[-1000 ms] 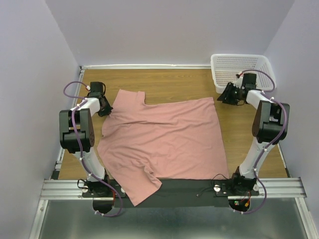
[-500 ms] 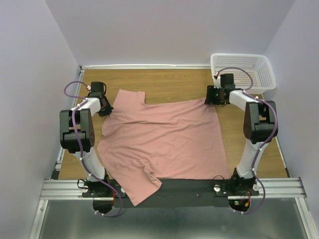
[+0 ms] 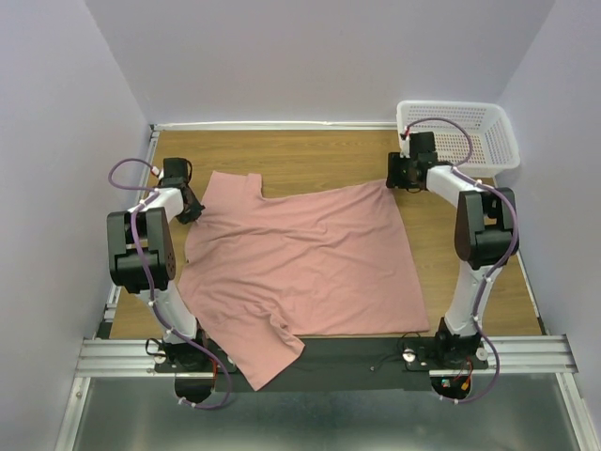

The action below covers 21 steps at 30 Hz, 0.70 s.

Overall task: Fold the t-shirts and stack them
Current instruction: Flatten the tshirt out

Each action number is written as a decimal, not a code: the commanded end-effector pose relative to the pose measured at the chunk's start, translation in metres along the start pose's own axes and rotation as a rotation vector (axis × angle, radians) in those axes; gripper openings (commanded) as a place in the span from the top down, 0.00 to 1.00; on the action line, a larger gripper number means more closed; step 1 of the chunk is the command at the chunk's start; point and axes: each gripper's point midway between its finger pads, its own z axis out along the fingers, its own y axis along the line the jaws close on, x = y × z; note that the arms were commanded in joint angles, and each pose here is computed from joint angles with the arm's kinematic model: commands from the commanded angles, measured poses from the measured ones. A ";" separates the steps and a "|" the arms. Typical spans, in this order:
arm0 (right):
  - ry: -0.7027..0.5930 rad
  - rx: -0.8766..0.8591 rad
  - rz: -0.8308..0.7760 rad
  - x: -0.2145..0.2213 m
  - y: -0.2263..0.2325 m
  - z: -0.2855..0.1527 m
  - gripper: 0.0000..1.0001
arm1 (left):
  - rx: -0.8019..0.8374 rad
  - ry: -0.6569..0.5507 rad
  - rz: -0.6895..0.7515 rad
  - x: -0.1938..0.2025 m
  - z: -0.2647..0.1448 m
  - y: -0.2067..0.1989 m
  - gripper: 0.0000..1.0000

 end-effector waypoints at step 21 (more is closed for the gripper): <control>0.060 -0.097 -0.035 0.015 0.020 0.052 0.43 | -0.033 0.005 0.011 -0.006 0.003 0.005 1.00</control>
